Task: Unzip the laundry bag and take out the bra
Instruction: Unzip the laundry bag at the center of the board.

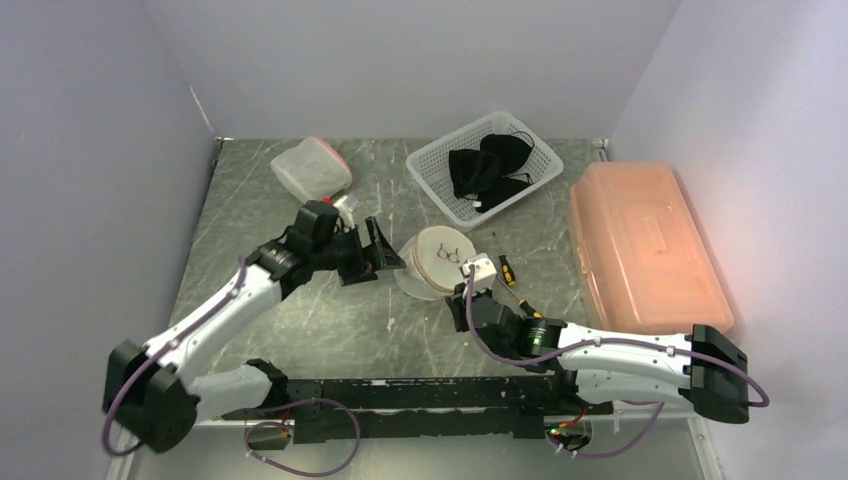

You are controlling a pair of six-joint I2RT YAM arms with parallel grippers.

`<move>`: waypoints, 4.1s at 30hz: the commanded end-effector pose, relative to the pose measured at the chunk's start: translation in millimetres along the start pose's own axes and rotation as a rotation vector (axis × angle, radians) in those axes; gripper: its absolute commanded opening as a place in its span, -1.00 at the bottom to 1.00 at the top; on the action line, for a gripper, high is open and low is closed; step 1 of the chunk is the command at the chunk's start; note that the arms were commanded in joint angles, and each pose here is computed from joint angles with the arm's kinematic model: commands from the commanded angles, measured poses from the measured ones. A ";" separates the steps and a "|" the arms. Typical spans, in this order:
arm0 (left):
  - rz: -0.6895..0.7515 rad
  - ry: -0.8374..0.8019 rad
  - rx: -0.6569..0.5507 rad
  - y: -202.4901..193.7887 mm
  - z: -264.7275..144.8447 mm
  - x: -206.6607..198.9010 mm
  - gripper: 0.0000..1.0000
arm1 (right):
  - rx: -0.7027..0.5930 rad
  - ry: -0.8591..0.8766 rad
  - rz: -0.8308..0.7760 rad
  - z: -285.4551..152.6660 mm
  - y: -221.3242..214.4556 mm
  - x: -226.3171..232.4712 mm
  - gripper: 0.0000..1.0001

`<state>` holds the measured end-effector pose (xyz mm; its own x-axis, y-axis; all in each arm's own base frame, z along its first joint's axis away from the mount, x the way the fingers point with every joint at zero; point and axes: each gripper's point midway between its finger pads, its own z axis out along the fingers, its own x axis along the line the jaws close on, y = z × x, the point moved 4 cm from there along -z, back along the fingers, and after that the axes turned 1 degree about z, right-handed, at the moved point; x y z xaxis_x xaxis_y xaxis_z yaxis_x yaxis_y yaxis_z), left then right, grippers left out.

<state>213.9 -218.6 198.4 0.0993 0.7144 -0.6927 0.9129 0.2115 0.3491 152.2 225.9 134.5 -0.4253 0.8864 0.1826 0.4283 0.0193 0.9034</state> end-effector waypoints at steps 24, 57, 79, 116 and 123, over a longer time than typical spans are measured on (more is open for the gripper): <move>-0.245 -0.098 -0.029 -0.7 69.1 -47.7 -0.17 | -0.042 0.032 0.018 4.4 23.8 18.2 -1.00; -0.047 -0.159 0.049 22.3 29.7 -26.0 -0.95 | -0.067 -0.158 0.162 10.9 16.4 -52.1 -1.00; 0.081 0.024 0.007 35.6 -3.8 -18.5 0.86 | -0.105 -0.084 0.114 0.5 11.0 -22.2 -1.00; -0.353 0.166 -0.121 -37.6 64.5 -53.3 0.20 | -0.089 0.119 0.020 -2.0 19.5 26.3 -1.00; -0.331 0.161 -0.135 -30.9 57.6 -42.2 -0.90 | -0.125 0.139 0.027 -12.1 24.7 26.4 -1.00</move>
<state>191.9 -293.9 159.7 -0.3066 0.7256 -0.6161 0.8422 0.5083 0.1796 145.2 237.6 140.8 -0.4905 0.8498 0.1928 0.3848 0.0128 0.9229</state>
